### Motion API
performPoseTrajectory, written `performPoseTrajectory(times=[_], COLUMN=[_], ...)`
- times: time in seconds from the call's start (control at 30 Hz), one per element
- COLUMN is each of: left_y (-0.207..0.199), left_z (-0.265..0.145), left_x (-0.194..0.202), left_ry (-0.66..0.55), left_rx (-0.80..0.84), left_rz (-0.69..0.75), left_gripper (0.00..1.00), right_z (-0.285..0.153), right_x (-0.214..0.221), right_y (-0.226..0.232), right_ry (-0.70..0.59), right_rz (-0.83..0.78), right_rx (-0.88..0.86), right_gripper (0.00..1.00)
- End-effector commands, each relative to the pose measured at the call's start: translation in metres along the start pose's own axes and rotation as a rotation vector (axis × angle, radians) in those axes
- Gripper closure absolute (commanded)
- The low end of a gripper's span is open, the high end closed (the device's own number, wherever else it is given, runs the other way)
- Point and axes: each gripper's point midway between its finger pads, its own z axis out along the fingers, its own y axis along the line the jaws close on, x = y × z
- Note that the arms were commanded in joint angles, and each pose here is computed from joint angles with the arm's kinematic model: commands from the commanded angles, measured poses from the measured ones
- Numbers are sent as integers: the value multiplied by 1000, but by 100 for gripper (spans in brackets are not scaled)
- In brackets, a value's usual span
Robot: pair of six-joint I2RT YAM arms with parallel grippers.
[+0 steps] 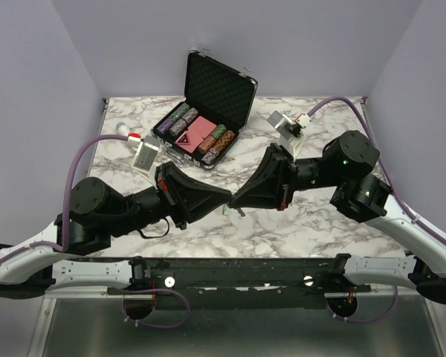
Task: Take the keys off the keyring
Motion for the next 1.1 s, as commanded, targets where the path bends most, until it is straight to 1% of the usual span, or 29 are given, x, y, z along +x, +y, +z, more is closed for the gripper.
performPoseTrajectory(times=[0.0, 0.13, 0.2, 0.37, 0.57, 0.73, 0.87, 1.07], left_y=[-5, 0, 1, 4, 0, -6, 2, 12], left_z=[5, 1, -3, -12, -18, -14, -14, -19], left_x=[18, 39, 52, 73, 89, 98, 118, 144], left_ry=[114, 244, 312, 406, 478, 537, 594, 653], left_rx=[0, -23, -13, 11, 62, 98, 94, 98], left_rz=[58, 127, 147, 163, 167, 171, 160, 135], left_gripper=[100, 100, 100, 100, 100, 100, 100, 100], right_z=[-1, -3, -4, -9, -9, -11, -12, -17], right_x=[2, 16, 23, 30, 40, 66, 84, 96], right_y=[-10, -24, -25, -20, -20, -26, -32, -28], right_ry=[-8, 28, 43, 27, 54, 160, 248, 301], right_rz=[11, 70, 98, 138, 176, 215, 268, 302], right_rx=[43, 109, 111, 97, 81, 71, 88, 63], right_gripper=[99, 99, 99, 99, 99, 99, 99, 99])
